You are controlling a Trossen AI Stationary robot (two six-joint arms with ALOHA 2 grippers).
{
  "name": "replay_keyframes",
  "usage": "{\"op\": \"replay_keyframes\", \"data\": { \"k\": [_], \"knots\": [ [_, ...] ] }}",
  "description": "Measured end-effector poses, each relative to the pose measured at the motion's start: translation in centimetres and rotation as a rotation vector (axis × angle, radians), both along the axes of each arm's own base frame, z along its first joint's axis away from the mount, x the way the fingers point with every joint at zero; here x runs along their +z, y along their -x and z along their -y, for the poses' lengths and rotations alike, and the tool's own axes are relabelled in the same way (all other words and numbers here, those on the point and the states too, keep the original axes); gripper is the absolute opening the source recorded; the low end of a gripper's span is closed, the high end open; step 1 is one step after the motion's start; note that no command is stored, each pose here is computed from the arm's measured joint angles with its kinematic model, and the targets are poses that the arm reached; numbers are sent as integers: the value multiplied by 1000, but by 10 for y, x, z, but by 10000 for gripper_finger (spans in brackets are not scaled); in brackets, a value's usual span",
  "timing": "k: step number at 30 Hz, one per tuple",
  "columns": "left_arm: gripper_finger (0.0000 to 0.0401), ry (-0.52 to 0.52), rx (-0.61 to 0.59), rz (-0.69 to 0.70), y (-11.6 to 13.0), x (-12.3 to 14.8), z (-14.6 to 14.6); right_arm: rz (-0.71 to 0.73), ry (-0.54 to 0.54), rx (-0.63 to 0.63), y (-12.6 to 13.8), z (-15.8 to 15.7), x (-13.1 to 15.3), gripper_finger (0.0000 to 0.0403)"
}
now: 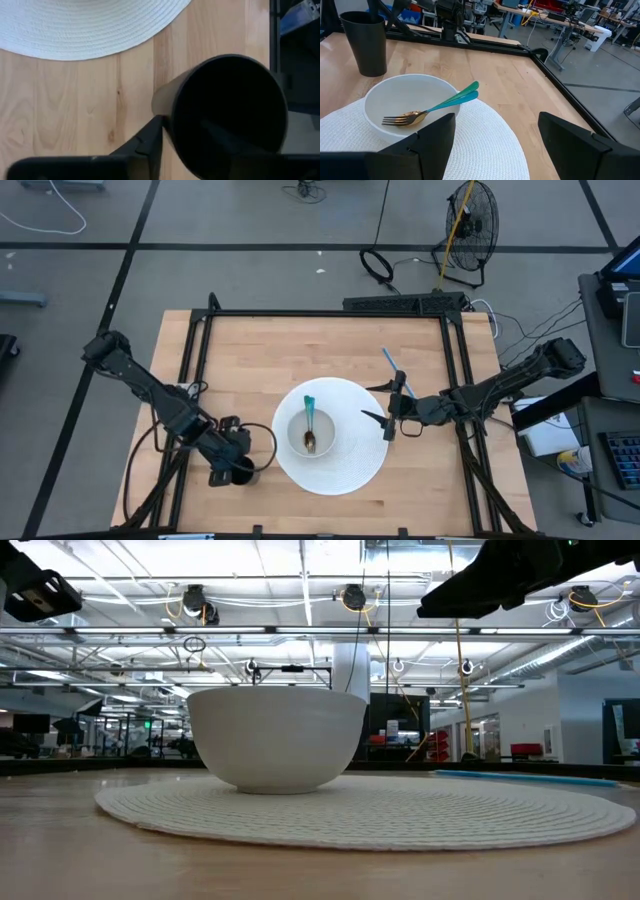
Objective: Pick & Place Utensil
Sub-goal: Put the black cup on the white mat to the right of the white bowl
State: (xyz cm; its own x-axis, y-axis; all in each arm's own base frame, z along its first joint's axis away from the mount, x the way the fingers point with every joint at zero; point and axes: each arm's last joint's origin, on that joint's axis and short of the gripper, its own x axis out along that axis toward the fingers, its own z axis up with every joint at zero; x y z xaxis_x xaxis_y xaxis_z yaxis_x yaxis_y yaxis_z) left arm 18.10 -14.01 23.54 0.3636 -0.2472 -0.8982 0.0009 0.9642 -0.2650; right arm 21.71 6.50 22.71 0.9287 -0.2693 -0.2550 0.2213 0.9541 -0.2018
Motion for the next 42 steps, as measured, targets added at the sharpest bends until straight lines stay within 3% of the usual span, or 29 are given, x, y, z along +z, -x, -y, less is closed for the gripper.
{"op": "replay_keyframes", "data": {
  "k": [6, 21, 29, 42],
  "knots": [
    [13, -6, 1, -10, 0, -1, 0, 0, 0, 0, 0, 0, 0, 279],
    [5, -58, 14, -16, 2, -2, -3, 0, 0, 0, 0, 0, 0, 279],
    [4, -219, 146, -104, 15, 0, -27, 0, -4, -1, 0, 0, 0, 279],
    [3, -363, 228, -12, 33, 22, -68, -11, -12, -5, 2, 1, -7, 279]
  ]
}}
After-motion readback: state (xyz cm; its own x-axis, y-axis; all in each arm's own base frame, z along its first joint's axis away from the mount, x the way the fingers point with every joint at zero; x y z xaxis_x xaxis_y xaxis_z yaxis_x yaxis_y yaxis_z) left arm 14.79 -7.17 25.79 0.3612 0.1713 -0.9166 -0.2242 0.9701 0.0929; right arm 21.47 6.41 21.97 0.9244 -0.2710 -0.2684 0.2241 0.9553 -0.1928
